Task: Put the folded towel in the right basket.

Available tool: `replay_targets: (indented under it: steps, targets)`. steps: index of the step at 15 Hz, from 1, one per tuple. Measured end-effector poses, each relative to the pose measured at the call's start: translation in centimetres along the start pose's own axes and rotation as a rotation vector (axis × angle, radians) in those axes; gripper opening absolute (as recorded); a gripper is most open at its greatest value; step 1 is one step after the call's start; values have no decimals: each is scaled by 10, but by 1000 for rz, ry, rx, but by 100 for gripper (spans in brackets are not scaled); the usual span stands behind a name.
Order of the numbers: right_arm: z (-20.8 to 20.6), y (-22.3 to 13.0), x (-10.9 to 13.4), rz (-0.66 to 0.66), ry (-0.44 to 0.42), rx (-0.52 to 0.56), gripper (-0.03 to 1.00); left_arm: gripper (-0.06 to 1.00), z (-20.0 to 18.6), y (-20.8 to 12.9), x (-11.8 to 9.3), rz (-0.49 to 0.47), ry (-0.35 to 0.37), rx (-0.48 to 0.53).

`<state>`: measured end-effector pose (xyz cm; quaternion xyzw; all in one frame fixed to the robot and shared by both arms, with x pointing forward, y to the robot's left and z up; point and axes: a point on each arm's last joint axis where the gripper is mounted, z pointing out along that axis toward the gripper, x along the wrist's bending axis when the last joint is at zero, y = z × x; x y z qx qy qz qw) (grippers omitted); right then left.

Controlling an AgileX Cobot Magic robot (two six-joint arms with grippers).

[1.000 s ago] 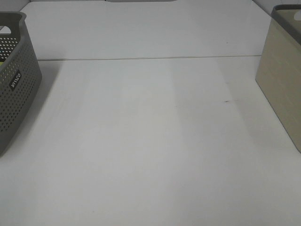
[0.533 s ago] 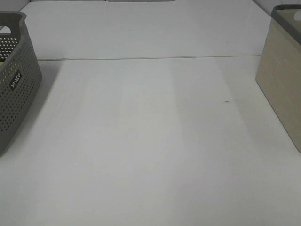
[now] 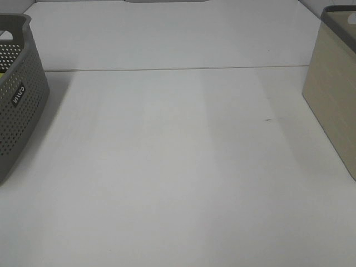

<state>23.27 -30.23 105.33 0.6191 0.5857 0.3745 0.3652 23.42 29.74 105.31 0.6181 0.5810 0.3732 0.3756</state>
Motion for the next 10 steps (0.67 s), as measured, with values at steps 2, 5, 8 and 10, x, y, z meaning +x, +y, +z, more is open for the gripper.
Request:
replay_targets:
  steps: [2, 5, 8, 10]
  targets:
    - [0, 0, 0, 0, 0, 0, 97, 99, 0, 0, 0, 0, 0, 0]
    - [0, 0, 0, 0, 0, -3, 97, 99, 0, 0, 0, 0, 0, 0]
    - [0, 0, 0, 0, 0, -3, 97, 99, 0, 0, 0, 0, 0, 0]
    - [0, 0, 0, 0, 0, -3, 97, 99, 0, 0, 0, 0, 0, 0]
